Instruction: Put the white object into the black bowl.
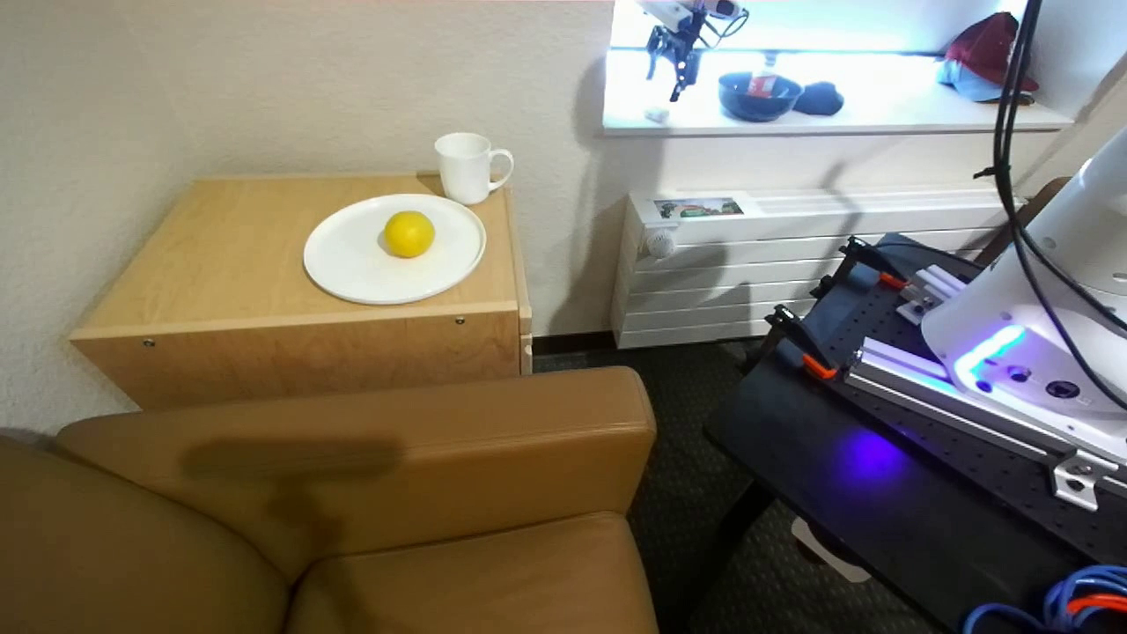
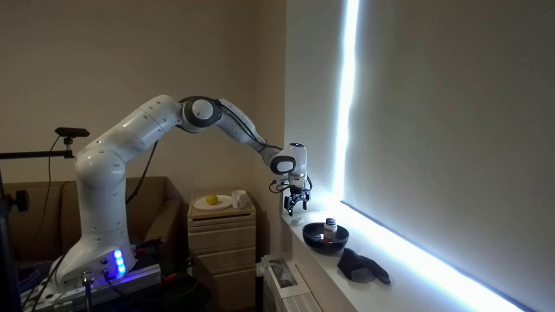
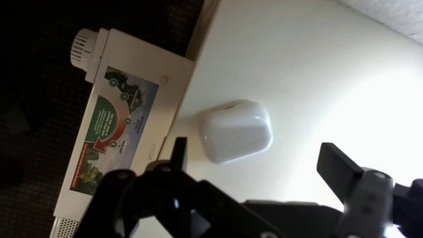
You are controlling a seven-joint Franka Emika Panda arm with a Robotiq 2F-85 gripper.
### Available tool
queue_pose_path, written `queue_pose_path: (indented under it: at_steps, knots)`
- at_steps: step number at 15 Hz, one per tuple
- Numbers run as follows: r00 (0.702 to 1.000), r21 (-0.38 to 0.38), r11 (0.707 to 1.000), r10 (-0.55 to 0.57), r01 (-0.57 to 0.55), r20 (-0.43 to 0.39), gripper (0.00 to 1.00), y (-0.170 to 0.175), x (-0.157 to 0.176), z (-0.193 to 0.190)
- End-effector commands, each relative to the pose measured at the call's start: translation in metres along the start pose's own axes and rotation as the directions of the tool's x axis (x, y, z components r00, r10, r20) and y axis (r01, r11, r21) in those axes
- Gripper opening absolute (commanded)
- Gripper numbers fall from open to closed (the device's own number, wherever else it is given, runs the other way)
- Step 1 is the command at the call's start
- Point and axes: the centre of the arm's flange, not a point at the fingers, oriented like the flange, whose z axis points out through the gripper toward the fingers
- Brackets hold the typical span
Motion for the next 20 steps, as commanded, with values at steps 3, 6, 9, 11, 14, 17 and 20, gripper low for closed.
queue_pose_path:
  at_steps: [3,6,9,11,14,17,20]
  knots:
    - [1.000,-0.015,1.000,0.011,-0.011,-0.003,1.00,0.003,0.000,0.011]
    - [1.000,-0.011,1.000,0.010,-0.010,-0.003,1.00,0.001,-0.001,0.009]
    - [1.000,-0.061,0.998,0.009,-0.009,0.015,1.00,0.003,-0.006,0.024]
    - [1.000,-0.040,0.999,0.002,-0.002,0.004,1.00,0.005,-0.006,0.019]
    - [1.000,-0.041,0.999,0.002,-0.002,0.003,1.00,0.006,-0.005,0.020]
    - [1.000,-0.110,0.994,0.013,-0.014,-0.008,1.00,0.014,0.006,0.044]
    - [1.000,-0.078,0.997,0.005,-0.006,-0.014,1.00,0.013,0.002,0.037]
